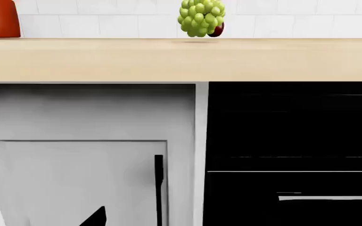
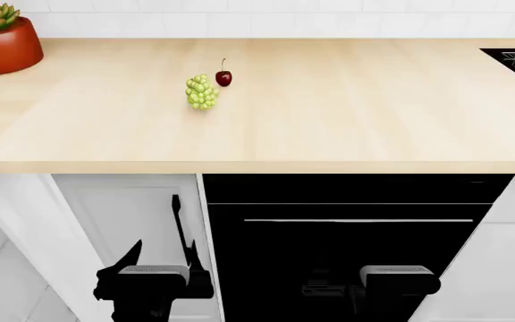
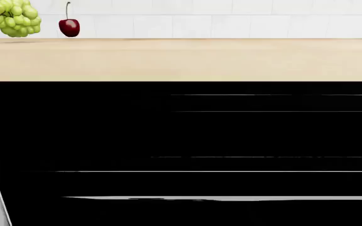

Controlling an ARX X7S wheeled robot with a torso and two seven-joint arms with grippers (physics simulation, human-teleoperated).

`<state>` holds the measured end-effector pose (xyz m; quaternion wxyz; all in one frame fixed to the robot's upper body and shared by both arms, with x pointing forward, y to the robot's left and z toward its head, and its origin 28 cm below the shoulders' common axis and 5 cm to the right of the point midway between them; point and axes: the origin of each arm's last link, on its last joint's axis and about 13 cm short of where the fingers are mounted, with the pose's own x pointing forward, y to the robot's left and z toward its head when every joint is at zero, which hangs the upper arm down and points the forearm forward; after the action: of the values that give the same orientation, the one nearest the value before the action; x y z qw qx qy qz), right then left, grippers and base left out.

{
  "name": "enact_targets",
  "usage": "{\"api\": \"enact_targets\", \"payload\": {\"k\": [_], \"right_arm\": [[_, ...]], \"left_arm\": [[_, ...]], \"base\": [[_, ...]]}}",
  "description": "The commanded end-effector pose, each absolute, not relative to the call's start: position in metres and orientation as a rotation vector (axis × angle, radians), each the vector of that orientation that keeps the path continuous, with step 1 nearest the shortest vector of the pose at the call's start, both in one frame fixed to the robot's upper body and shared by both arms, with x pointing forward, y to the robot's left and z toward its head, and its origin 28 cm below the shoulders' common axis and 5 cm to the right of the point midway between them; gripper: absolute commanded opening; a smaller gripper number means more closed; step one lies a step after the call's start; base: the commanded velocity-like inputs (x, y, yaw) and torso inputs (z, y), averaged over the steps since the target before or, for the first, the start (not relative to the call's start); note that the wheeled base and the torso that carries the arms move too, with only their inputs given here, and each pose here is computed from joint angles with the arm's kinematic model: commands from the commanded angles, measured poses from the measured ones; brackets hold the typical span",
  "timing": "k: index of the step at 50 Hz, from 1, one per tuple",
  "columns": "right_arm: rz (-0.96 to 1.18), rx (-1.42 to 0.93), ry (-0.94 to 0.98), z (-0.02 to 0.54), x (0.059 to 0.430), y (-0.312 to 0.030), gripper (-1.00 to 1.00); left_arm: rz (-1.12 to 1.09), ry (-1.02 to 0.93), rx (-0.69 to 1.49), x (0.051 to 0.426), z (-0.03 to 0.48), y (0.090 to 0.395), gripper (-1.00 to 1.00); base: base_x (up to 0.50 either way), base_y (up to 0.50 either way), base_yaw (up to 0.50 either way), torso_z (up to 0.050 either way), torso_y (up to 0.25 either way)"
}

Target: Pick the grape, cherry from the counter and place them in the cabinet. Then close the cabinet.

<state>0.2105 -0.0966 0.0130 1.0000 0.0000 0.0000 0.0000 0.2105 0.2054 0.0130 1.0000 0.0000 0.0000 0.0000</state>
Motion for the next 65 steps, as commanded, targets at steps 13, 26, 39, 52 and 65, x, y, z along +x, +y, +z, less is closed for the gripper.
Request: {"api": "enact_targets", "payload": {"k": [13,26,39,52,65], "right_arm": [[0.033,0.017,-0.025,0.031,0.216,-0.093,1.00],[0.167,0.002,-0.084,0.152,0.238,-0.099,1.00],[0.255,0.037,-0.083,0.246,0.246,-0.120,1.00],[0.249,0.034,-0.066,0.246,0.248,-0.122,1.00],[0.248,0.043,-0.058,0.241,0.245,-0.124,1.00]], "left_arm": [[-0.076,-0.096,-0.029,0.213,0.032,0.211,1.00],[-0.146,-0.236,0.083,0.259,0.150,0.241,1.00],[-0.186,-0.138,0.091,0.281,0.254,0.259,1.00],[-0.187,-0.098,0.077,0.276,0.259,0.258,1.00],[-0.202,-0.080,0.065,0.274,0.255,0.255,1.00]], "base": [[0.00,0.00,0.00,0.029,0.000],[0.00,0.00,0.00,0.050,0.000],[0.04,0.00,0.00,0.044,0.000],[0.50,0.02,0.00,0.000,0.000],[0.50,0.19,0.00,0.000,0.000]]}}
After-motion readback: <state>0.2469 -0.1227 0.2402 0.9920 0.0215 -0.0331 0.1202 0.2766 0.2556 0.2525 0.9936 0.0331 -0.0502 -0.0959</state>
